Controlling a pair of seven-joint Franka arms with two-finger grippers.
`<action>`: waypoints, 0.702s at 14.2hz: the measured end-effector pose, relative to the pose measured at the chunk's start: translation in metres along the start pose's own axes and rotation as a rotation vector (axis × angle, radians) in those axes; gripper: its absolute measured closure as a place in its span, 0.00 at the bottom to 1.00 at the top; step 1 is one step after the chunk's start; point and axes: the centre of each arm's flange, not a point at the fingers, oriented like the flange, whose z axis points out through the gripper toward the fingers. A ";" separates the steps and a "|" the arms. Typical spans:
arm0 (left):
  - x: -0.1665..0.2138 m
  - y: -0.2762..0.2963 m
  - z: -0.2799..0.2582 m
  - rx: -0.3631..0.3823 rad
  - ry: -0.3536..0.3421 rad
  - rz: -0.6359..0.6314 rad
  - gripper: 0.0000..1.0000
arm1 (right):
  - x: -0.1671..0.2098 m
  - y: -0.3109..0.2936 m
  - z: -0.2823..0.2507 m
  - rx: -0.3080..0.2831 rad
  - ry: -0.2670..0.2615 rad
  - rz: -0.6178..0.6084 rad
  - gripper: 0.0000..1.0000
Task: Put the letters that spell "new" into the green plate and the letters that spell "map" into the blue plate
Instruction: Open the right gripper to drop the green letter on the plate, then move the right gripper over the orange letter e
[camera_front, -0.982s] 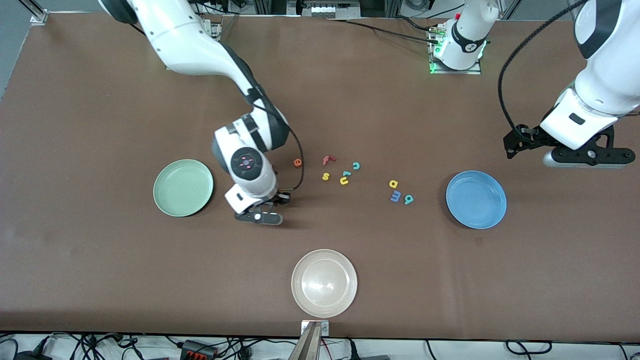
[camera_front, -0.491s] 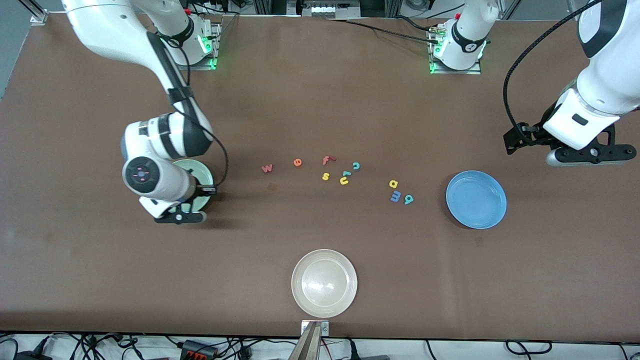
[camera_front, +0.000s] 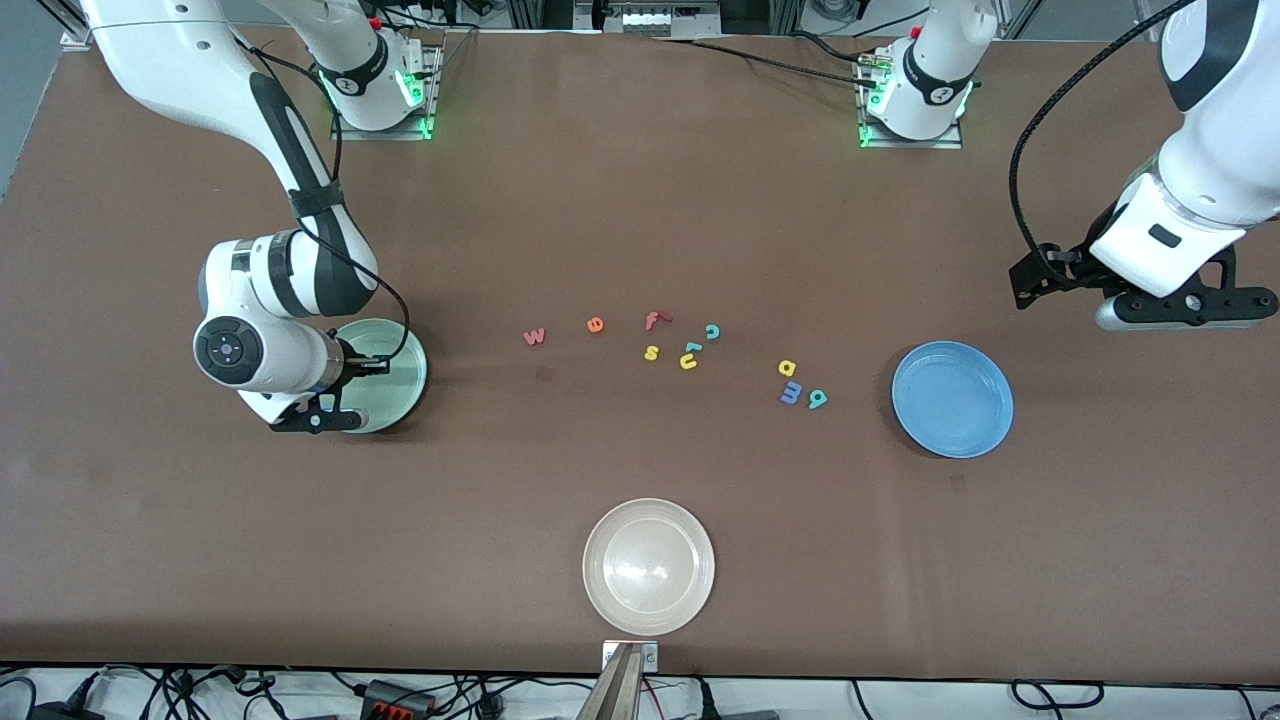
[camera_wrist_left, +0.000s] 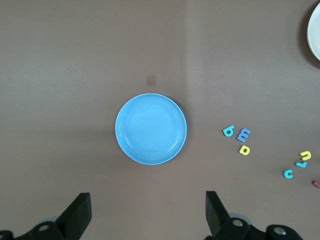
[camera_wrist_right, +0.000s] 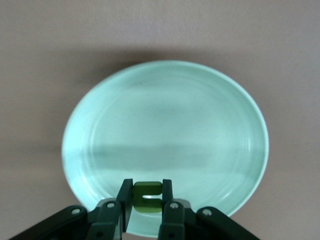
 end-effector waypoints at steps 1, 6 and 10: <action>0.000 0.000 0.000 0.000 0.000 0.001 0.00 | -0.002 0.000 0.008 0.000 0.002 0.000 0.73; -0.001 0.003 0.000 0.000 0.000 0.010 0.00 | -0.001 0.005 0.039 -0.002 -0.014 0.007 0.68; -0.001 0.006 0.000 0.000 -0.002 0.014 0.00 | 0.004 0.010 0.026 0.007 0.018 0.017 0.36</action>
